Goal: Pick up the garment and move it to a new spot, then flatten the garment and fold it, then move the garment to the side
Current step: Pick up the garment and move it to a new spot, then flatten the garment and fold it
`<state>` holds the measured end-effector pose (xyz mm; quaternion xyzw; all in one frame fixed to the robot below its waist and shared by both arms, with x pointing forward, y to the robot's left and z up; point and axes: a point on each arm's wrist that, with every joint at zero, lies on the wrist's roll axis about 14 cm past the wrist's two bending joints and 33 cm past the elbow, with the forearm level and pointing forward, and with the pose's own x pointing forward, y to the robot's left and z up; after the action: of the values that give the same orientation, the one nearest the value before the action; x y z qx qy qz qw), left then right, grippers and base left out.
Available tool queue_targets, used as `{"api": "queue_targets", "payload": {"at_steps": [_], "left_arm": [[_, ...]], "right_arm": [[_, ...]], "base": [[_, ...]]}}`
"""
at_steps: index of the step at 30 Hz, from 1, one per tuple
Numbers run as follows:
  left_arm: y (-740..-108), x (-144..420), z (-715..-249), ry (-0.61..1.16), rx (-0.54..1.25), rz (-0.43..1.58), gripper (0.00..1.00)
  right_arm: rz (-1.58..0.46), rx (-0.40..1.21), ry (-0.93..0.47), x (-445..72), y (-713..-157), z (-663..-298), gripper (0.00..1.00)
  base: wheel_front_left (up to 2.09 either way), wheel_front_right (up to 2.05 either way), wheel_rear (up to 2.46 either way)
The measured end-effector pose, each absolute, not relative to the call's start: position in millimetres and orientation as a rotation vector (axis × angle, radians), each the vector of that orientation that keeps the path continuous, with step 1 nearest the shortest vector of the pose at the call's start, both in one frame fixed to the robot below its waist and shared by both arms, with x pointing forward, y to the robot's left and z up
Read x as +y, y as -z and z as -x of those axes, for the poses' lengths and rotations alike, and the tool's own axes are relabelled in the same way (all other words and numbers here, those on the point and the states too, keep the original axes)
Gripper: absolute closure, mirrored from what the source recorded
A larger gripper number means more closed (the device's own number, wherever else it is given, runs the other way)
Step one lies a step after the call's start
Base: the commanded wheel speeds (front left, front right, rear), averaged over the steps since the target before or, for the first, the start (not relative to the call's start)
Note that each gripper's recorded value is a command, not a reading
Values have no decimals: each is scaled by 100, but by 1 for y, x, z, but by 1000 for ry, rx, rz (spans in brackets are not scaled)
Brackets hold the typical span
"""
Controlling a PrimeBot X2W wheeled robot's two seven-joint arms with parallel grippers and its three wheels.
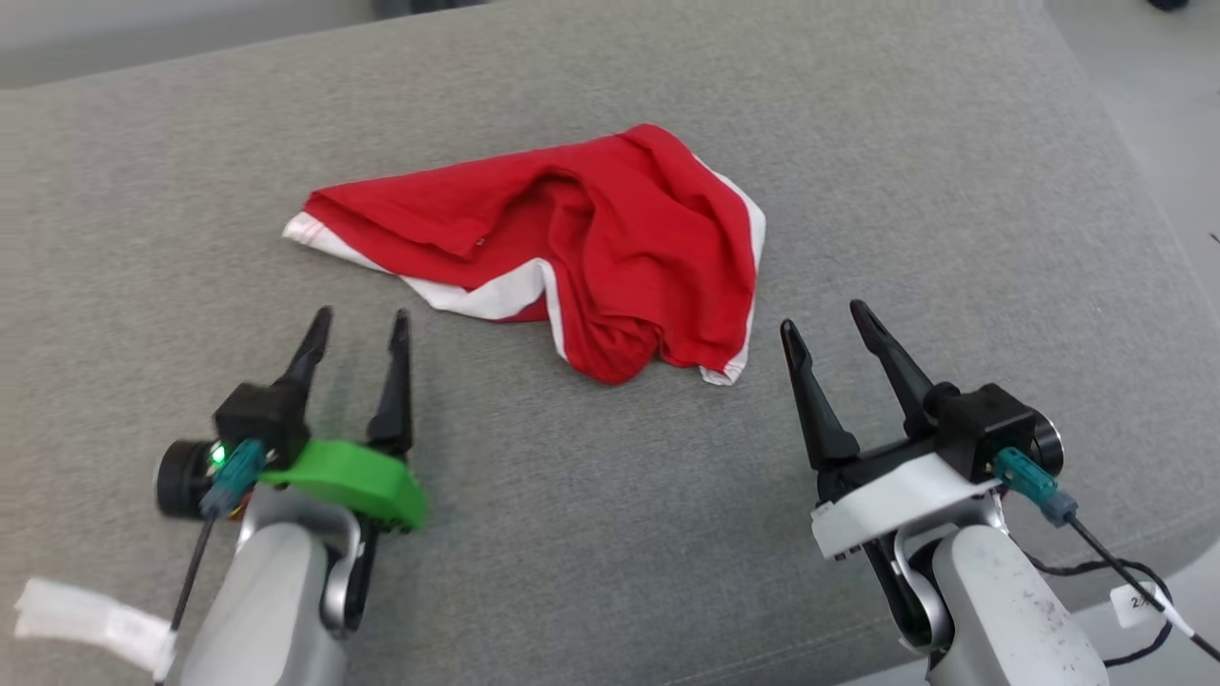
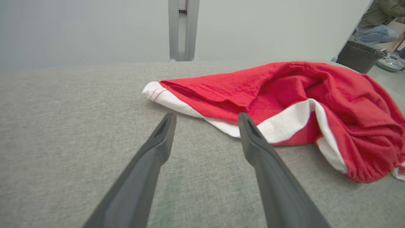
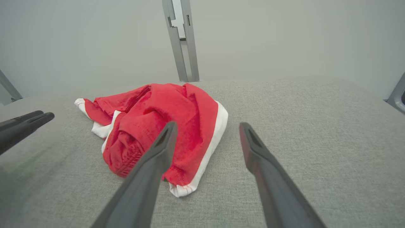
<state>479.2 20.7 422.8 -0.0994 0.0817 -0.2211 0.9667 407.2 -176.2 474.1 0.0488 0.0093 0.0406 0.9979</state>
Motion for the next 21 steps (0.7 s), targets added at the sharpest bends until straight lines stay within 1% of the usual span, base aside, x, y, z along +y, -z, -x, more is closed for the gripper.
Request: {"api": "queue_targets", "payload": {"at_steps": [3,10,14,17,21], "left_arm": [[-424,56,-469,352,157,187,0],[-429,126,-428,151,144,163,0],[-430,152,-397,77,146,138,0],[-431,160,-378,63,151,132,0],[-441,168,-370,42,121,130,0]], "right_arm": [[-100,28,-101,-169,-471,-405,0],[-112,40,-134,-155,-469,-393,0],[-119,55,-147,-149,-465,-380,0],[-123,48,-158,-145,-468,-373,0],[-124,31,-175,-139,-474,-371,0]], "base": [[0,0,0],[0,0,0],[0,0,0],[0,0,0],[0,0,0]]}}
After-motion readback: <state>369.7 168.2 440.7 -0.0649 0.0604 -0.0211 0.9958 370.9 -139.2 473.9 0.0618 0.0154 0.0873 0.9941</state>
